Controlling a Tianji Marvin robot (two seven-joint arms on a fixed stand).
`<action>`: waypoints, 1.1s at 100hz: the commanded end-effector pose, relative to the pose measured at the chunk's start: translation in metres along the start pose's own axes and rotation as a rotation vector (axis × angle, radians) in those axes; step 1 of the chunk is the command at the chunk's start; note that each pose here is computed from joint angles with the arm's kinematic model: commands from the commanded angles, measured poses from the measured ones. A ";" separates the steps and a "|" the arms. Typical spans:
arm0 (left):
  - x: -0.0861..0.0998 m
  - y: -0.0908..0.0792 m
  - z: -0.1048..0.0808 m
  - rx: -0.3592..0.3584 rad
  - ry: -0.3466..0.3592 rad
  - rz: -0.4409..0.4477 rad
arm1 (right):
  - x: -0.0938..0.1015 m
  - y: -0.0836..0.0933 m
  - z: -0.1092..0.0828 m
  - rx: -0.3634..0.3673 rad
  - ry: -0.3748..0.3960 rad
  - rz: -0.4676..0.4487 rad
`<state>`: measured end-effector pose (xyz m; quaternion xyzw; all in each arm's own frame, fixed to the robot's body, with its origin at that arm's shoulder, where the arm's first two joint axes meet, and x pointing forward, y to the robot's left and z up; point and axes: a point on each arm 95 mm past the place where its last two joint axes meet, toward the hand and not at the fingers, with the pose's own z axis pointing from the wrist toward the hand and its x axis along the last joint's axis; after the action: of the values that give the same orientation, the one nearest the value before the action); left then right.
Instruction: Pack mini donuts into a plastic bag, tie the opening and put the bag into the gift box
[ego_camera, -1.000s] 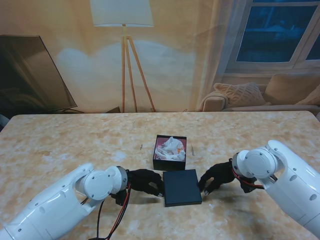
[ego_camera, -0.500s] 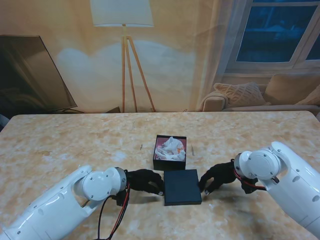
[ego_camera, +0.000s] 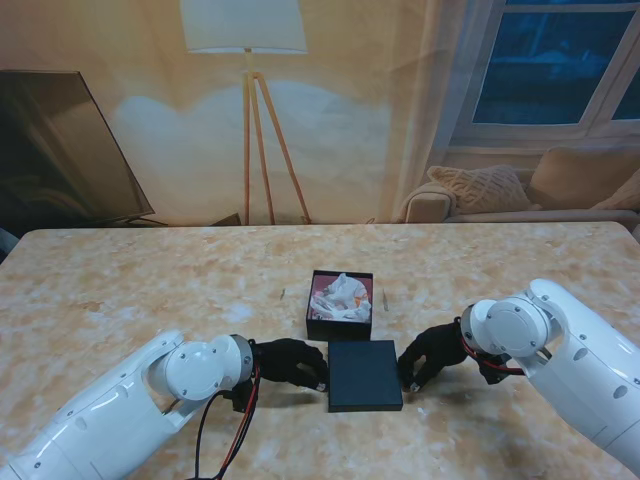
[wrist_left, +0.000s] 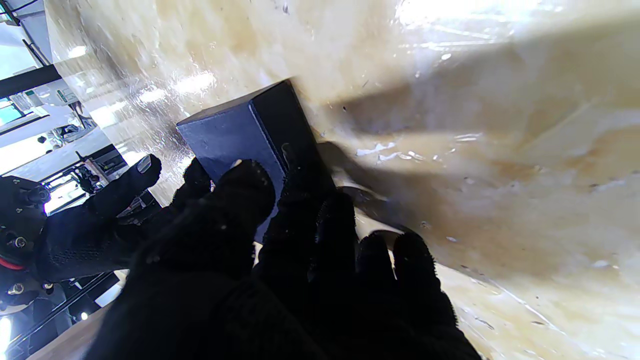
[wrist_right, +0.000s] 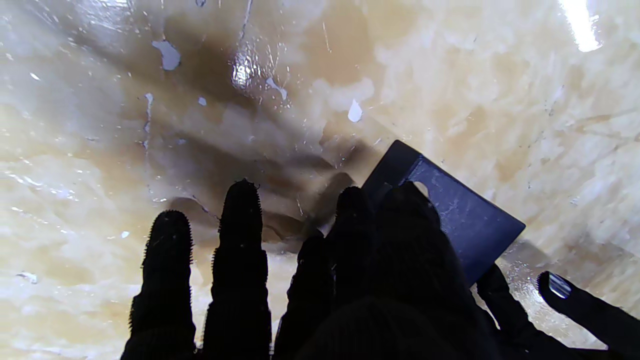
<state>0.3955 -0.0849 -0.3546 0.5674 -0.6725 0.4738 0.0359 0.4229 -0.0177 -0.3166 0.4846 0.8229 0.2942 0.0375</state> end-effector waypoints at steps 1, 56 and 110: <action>-0.014 0.035 0.005 -0.102 -0.039 -0.039 | 0.002 -0.021 0.014 0.070 0.010 0.017; -0.013 0.038 0.007 -0.115 -0.025 -0.069 | 0.004 -0.021 0.013 0.076 0.065 0.044; -0.008 0.037 0.002 -0.061 0.010 -0.106 | 0.004 -0.022 0.010 0.051 0.085 0.054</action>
<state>0.3895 -0.0806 -0.3584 0.5850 -0.6496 0.4828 0.0524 0.4214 -0.0241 -0.3157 0.4936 0.8128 0.3094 0.0101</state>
